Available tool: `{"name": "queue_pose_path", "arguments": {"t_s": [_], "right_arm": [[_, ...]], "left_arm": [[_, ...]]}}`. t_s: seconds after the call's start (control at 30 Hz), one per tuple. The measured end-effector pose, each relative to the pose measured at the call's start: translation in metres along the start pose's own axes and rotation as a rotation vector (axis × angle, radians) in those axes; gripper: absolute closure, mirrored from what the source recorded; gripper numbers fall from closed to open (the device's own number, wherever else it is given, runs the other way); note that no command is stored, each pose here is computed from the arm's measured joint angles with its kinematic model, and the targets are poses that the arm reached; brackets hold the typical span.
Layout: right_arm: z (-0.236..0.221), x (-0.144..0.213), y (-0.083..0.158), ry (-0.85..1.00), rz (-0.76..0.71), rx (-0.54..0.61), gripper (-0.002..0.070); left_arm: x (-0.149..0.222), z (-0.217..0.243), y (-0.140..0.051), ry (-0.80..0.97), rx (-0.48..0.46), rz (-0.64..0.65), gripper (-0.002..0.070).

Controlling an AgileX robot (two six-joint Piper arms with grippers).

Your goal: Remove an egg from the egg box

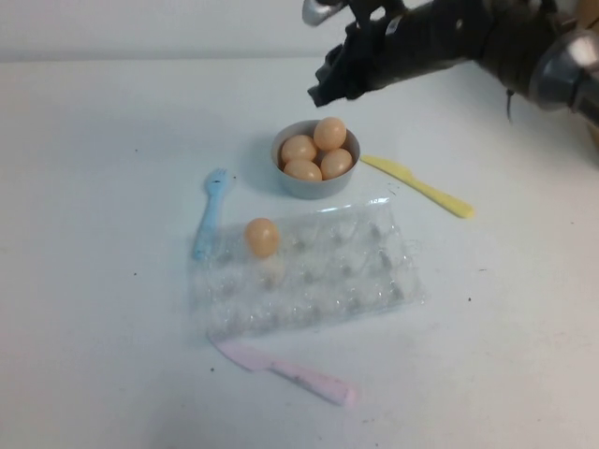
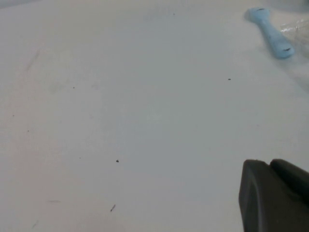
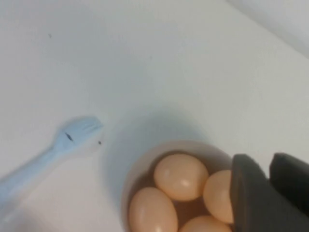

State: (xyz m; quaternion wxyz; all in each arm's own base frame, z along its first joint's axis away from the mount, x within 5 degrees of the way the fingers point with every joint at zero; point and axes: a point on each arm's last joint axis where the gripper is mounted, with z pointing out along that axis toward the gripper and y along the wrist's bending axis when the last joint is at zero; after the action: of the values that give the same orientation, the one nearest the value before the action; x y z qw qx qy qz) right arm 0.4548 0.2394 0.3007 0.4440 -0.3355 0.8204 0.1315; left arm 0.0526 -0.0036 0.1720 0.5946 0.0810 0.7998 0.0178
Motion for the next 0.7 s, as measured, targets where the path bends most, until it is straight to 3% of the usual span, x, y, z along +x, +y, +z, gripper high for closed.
{"name": "queue_pose_path", "arguments": {"t_s": [0.1, 0.3, 0.7], "right_arm": [[-0.04, -0.024, 0.004, -0.062, 0.02, -0.012, 0.0654], [-0.124, -0.041, 0.015, -0.239, 0.066, 0.03, 0.0688], [-0.265, 0.054, 0.05, -0.476, 0.114, 0.204, 0.0692]], "left_arm": [[0.0, 0.0, 0.0, 0.0, 0.0, 0.0, 0.0678], [0.0, 0.0, 0.0, 0.0, 0.0, 0.0, 0.0678], [0.0, 0.0, 0.0, 0.0, 0.0, 0.0, 0.0678]]}}
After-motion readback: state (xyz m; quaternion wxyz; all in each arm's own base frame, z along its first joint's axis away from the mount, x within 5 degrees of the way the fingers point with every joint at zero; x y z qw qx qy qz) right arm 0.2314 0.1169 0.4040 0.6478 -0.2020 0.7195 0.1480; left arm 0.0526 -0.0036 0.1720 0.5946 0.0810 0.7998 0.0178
